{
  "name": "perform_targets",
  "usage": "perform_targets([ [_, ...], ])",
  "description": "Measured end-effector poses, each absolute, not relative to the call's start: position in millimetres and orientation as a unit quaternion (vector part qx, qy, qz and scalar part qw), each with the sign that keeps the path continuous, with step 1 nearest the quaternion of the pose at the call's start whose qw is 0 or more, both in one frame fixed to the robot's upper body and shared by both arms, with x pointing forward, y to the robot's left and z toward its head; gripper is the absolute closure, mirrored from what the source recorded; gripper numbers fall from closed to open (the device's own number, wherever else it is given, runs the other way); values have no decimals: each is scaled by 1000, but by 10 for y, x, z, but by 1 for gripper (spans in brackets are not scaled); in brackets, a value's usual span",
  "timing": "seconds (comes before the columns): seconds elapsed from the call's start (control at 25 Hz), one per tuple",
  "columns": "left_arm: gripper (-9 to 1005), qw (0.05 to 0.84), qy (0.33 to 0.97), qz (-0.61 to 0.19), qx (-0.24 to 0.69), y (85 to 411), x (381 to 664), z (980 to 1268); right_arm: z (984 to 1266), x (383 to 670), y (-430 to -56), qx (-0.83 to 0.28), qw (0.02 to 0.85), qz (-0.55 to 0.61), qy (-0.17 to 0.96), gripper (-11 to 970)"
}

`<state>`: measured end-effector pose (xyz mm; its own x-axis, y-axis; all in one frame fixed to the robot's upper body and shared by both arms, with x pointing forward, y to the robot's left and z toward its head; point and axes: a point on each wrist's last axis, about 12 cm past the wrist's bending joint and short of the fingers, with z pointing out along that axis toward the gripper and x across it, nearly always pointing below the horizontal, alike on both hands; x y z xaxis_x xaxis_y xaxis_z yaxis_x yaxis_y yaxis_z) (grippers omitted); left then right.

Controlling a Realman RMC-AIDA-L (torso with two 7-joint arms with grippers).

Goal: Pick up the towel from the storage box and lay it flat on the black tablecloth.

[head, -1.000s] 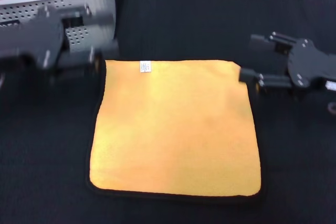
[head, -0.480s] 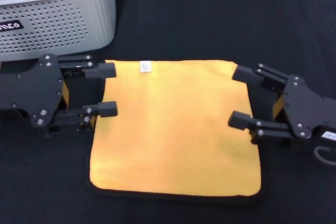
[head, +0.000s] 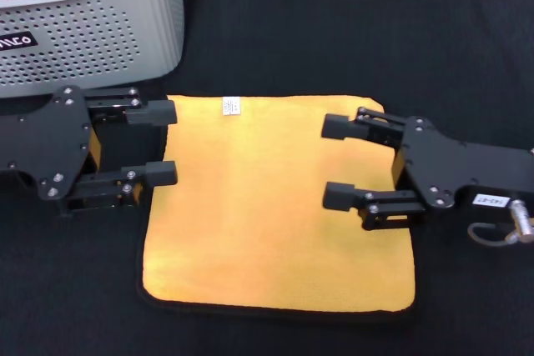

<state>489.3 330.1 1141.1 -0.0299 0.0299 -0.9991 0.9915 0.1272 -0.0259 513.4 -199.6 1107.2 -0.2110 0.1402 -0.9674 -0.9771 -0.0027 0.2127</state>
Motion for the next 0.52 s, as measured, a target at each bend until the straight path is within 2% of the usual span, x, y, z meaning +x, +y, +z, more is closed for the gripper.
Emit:
perform_targets([
  [0.52,395,517,553,-477,446,3356,4867,11361,11121,5231,-1884,-428,456,579,523,90],
])
